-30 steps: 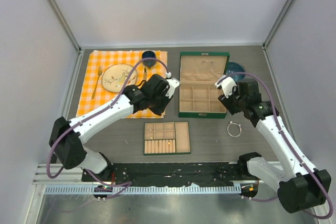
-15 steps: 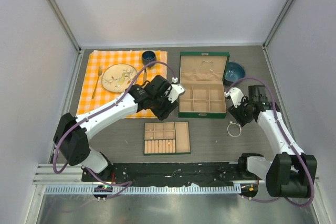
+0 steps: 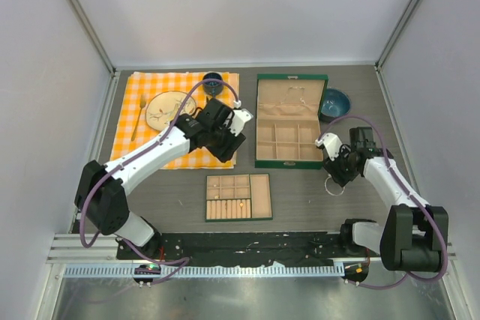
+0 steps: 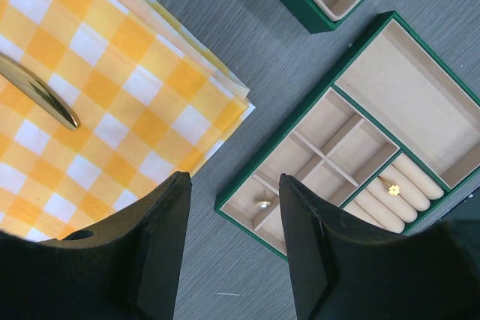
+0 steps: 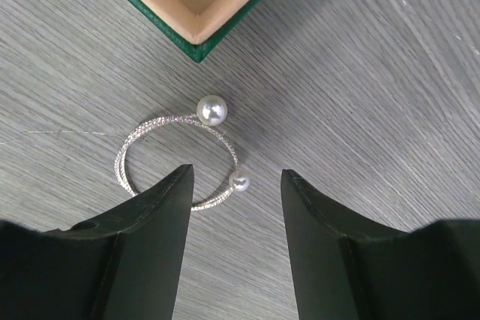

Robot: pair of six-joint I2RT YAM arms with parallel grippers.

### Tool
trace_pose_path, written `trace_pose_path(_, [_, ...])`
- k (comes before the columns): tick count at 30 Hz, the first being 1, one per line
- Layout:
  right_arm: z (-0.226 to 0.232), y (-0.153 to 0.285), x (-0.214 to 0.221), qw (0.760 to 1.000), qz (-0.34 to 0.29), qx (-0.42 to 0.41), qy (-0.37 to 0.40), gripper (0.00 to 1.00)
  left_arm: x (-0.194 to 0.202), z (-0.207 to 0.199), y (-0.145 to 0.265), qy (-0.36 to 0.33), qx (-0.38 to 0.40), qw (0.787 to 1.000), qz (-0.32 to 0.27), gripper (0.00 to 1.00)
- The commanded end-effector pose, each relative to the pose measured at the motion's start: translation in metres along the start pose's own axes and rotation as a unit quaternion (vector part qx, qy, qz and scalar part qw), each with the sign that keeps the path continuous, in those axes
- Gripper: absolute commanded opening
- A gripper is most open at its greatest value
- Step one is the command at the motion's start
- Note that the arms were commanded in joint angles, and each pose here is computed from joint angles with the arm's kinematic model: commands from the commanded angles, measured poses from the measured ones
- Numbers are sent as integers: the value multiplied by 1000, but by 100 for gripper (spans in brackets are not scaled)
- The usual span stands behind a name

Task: Organize the mixed jewelry

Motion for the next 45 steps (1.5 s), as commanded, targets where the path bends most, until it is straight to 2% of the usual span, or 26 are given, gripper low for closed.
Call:
trace_pose_path(1, [-7,-9,-4,1000,-19,9,12,55,-19,3,6,3,7,999,-43,55])
trace_pose_path(21, [-1,-30,9,1000,1,3,25,51,-18,23,7,33,-9,998,-49,56])
trace_pose_path(24, [-1,-33,9,1000,2,-3,24,48,-16,25,6,35,-10,998,-47,56])
trace_pose_path(28, [0,-38,11,1000,9,-15,23,40,-15,27,7,37,-12,998,-49,56])
trace_pose_path(38, [0,-31,10,1000,11,-11,24,12,-13,31,12,41,-23,997,-56,56])
trace_pose_path(45, [4,-4,6,999,6,-14,35,1,-14,36,13,46,-34,996,-62,57])
Point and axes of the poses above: each gripper's point midway between its finger pads, its own y axis back along the fingers, its own z axis along the line the jaws close on, x = y × z, the point moved 10 cm from there along y, back along the fingers, and after that the axes turned 7 degrees about y, right-handed, at the moved point
